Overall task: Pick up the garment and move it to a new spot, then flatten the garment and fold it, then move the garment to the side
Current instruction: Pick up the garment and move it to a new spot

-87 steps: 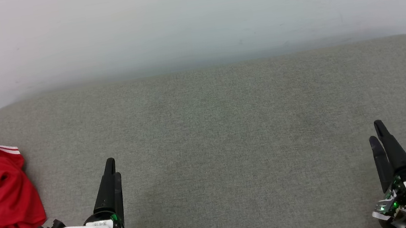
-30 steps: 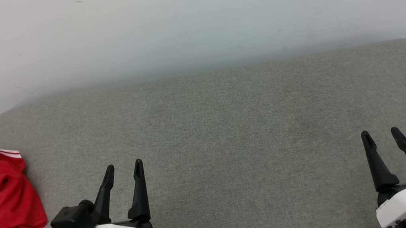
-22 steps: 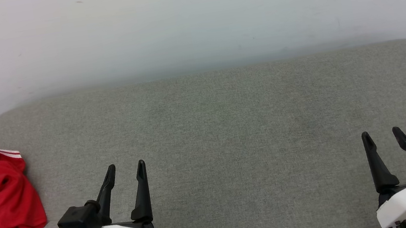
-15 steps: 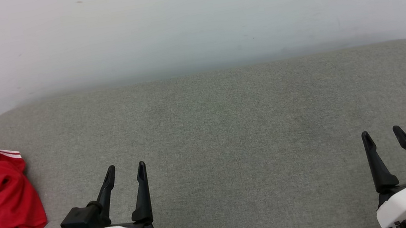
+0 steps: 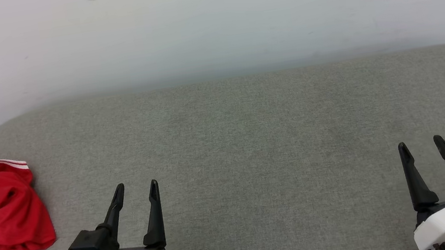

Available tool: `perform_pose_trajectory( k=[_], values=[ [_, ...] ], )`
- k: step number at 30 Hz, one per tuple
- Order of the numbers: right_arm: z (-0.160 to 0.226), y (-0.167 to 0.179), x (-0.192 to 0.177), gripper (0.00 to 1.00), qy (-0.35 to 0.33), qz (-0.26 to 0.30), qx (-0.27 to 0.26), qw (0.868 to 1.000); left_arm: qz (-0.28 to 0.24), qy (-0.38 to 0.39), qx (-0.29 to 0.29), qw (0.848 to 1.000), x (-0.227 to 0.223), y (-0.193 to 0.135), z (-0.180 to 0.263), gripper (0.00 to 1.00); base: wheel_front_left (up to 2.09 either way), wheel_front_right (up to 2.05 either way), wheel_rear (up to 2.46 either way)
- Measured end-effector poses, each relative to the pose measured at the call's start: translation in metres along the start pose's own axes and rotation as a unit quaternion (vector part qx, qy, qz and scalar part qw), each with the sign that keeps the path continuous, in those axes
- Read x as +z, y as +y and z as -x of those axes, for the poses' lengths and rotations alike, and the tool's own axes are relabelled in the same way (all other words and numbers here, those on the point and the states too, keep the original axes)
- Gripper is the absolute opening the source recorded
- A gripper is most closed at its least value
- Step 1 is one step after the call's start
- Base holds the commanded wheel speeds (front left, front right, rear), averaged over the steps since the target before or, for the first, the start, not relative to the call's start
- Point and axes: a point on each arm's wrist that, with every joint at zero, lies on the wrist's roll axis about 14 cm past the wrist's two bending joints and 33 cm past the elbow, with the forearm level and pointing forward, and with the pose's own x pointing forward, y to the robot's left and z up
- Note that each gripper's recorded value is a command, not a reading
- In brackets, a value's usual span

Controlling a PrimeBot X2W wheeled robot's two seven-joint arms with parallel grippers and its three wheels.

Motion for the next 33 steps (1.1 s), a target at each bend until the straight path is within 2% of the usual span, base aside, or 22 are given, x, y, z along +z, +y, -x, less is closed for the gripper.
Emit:
perform_pose_trajectory(
  k=[9,17,26,33],
  values=[
    [-0.015,0.03,0.003,1.0,-0.008,0.02,0.047,0.999,-0.035,-0.003,0.043,0.998,0.003,0.03,0.014,1.0,0.0,0.0,0.0],
    [-0.033,0.077,-0.003,1.0,-0.002,0.015,0.116,0.993,-0.058,-0.012,0.122,0.991,0.016,0.079,0.045,1.0,0.0,0.0,0.0],
    [-0.047,0.141,-0.009,1.0,0.004,0.001,0.204,0.979,-0.059,-0.025,0.22,0.973,0.032,0.13,0.097,1.0,0.0,0.0,0.0],
    [-0.052,0.185,-0.011,1.0,0.004,-0.007,0.261,0.965,-0.064,-0.031,0.279,0.958,0.041,0.155,0.136,1.0,0.0,0.0,0.0]
  ],
)
